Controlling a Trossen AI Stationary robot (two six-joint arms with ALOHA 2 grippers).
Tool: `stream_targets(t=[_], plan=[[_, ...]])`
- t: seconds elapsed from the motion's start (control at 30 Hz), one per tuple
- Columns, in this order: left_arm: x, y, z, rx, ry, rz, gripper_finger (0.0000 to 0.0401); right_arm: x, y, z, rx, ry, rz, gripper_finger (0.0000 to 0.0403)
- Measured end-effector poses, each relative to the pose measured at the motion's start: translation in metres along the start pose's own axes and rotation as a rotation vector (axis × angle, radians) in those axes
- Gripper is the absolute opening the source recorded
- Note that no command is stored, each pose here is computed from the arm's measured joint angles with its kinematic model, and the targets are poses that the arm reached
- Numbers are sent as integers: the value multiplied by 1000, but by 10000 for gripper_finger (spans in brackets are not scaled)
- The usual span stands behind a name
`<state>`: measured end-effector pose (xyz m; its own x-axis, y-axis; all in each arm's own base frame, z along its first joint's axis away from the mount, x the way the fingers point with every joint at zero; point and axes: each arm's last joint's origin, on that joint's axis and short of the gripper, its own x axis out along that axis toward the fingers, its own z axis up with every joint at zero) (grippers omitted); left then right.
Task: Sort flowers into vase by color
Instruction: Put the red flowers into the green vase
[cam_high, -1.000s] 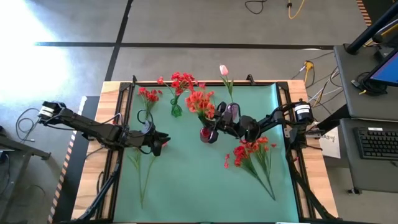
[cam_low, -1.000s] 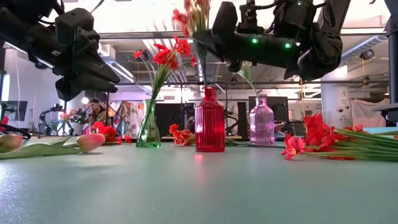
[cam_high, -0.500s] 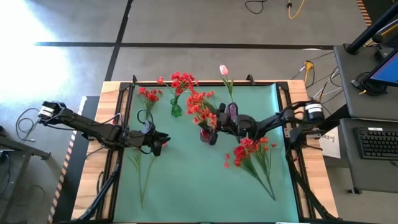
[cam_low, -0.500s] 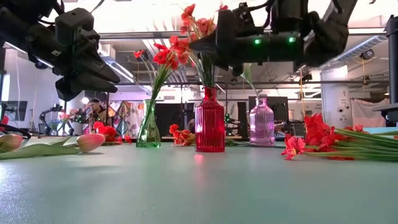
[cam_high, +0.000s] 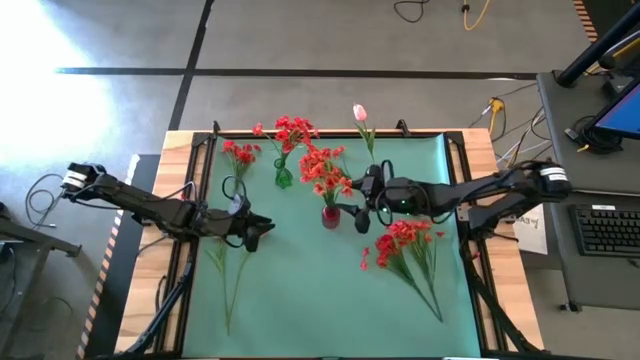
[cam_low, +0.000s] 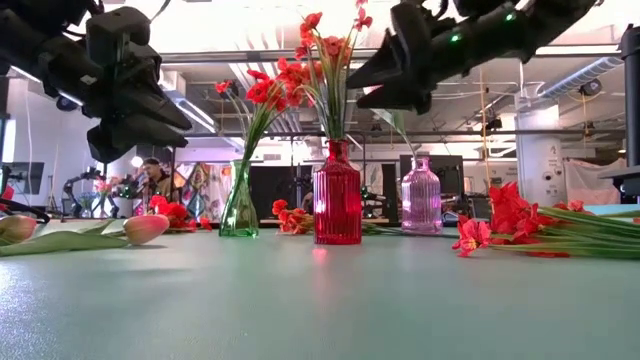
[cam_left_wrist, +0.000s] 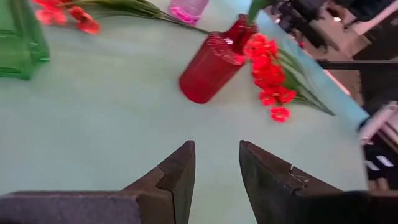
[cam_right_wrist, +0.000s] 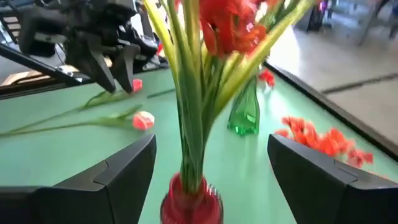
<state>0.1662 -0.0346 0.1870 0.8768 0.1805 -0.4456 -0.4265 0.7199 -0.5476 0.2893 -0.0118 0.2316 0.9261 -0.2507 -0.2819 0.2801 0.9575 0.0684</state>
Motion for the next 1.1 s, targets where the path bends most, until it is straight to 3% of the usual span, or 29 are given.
stream_targets(t=[0.43,0.77,0.93,1.1], plan=[[1,-24,3,21,108,-90,115,-47,22,-6,177,295,38,292],[7,-41,6,55,128,-101,115,-72,63,-30,335,669,27,284],[11,-47,8,88,138,-88,115,-85,79,-42,334,803,-26,308],[12,-54,11,104,155,-76,115,-101,98,-53,326,889,22,324]])
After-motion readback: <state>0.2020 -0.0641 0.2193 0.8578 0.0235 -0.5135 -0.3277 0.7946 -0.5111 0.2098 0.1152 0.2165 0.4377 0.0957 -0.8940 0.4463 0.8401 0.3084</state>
